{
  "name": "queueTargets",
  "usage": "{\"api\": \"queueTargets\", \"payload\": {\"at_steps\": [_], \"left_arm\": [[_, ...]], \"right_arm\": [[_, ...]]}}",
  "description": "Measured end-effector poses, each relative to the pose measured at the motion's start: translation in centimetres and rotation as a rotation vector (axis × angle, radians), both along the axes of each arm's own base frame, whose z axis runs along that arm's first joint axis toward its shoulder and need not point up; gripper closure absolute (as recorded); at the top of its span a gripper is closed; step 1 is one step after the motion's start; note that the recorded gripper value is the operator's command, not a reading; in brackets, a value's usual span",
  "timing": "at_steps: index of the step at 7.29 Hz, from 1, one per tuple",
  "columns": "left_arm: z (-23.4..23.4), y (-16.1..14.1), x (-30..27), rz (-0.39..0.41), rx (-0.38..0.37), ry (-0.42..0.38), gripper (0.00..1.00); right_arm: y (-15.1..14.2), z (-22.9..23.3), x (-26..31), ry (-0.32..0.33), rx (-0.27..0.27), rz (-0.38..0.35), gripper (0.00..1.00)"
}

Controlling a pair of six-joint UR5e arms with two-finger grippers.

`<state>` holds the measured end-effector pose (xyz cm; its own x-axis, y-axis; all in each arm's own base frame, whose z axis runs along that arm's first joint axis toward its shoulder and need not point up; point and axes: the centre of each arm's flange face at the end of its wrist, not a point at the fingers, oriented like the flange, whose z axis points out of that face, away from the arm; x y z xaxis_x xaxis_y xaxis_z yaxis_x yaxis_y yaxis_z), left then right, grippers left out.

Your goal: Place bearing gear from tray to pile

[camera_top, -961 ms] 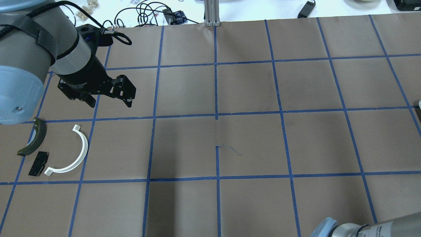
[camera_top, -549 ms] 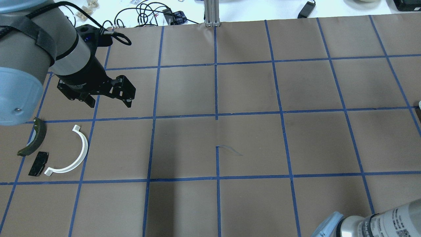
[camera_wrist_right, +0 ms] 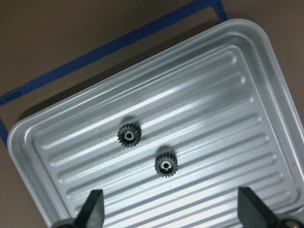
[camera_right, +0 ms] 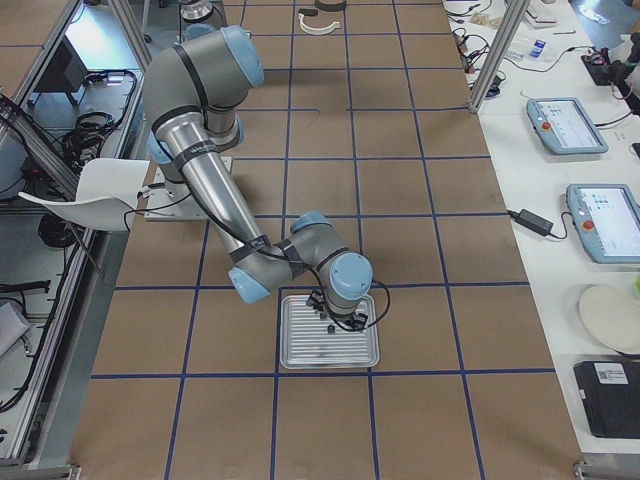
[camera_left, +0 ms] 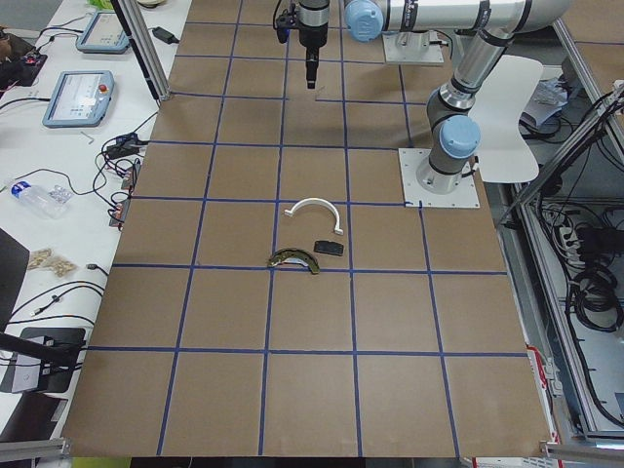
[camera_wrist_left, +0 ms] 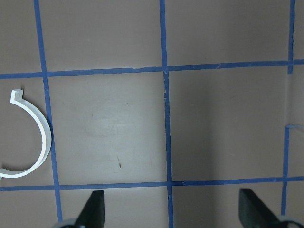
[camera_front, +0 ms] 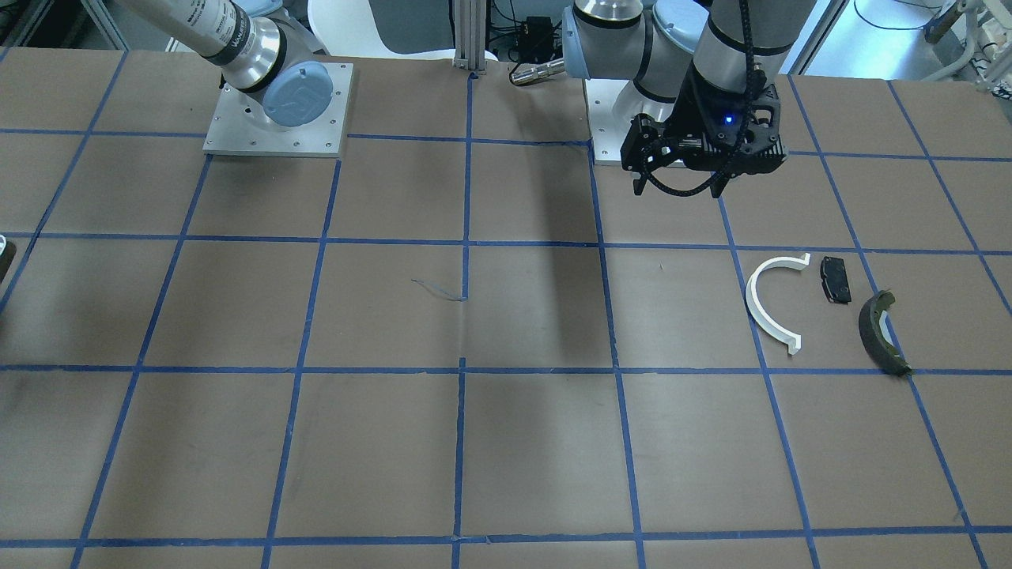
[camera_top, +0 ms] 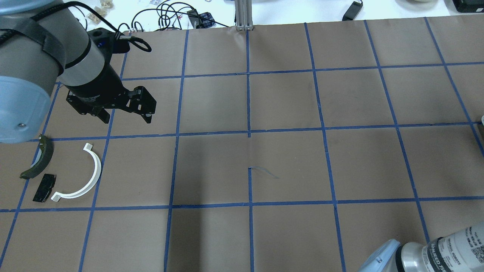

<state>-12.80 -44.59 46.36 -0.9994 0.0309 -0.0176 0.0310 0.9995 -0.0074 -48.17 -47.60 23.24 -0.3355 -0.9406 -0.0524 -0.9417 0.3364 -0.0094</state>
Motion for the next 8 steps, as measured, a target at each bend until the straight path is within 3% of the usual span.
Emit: {"api": "queueTargets", "payload": {"at_steps": [2, 3, 8], "left_arm": [[0.0, 0.0, 0.0, -0.001, 0.001, 0.000, 0.00], [0.0, 0.0, 0.0, 0.000, 0.000, 0.000, 0.00], [0.1, 0.0, 0.0, -0.001, -0.002, 0.001, 0.00]], "right_arm": [[-0.2, -1.8, 0.1, 0.002, -0.044, 0.145, 0.02], [-0.1, -2.6, 0.3, 0.009, -0.057, 0.184, 0.03], [1.1, -4.9, 1.1, 0.039, -0.081, 0.222, 0.12]]}}
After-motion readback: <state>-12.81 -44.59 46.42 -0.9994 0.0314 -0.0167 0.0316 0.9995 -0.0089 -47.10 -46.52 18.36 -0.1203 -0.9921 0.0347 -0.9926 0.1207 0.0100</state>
